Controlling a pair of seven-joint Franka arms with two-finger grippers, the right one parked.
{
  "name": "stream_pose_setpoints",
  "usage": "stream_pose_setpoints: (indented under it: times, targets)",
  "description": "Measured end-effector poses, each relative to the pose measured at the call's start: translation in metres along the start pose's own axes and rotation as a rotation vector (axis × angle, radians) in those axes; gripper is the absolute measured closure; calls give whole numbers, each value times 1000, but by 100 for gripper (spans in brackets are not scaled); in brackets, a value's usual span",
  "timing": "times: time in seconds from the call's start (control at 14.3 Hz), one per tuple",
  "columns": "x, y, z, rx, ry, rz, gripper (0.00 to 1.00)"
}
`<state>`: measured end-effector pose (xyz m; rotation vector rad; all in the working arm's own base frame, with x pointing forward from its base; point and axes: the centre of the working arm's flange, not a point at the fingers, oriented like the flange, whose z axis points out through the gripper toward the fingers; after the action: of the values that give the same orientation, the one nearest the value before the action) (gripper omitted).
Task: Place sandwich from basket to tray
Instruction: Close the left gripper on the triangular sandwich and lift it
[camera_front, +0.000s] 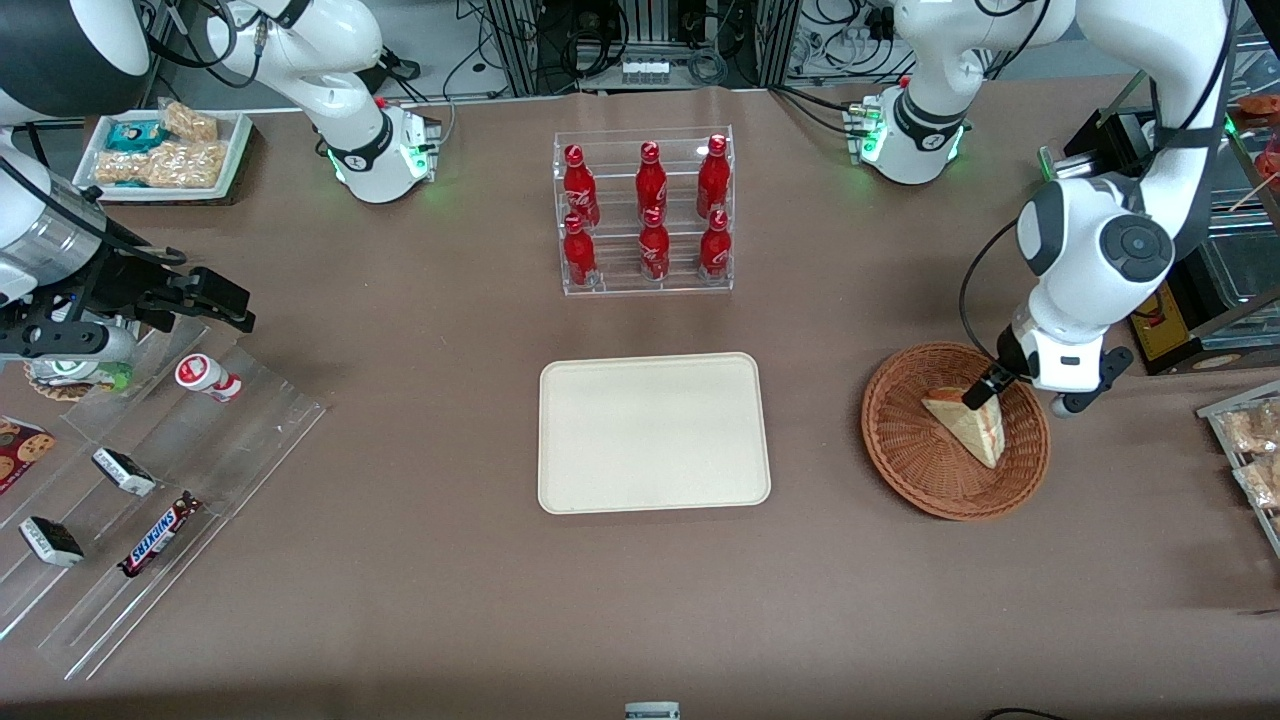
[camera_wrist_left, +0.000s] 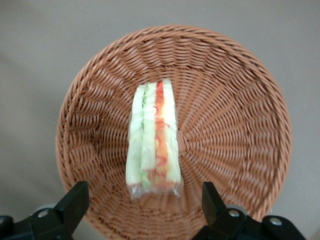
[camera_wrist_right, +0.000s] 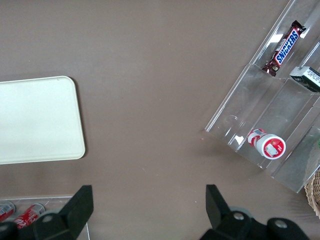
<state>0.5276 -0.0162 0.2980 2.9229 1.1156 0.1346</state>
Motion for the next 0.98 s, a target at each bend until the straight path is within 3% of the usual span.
stream_pose_setpoints:
  times: [0.14, 0.28, 0.35, 0.63, 0.77, 0.84, 0.98]
  targets:
    - [8, -7, 22, -1, 6, -63, 0]
    - [12, -10, 37, 4, 4, -120, 6]
    - [13, -9, 39, 6, 3, -141, 13]
    - [14, 0, 36, -3, 9, -189, 57]
    - [14, 15, 24, 8, -2, -172, 74]
    - [13, 31, 13, 26, -18, -151, 81]
    - [3, 71, -18, 57, -46, -91, 83]
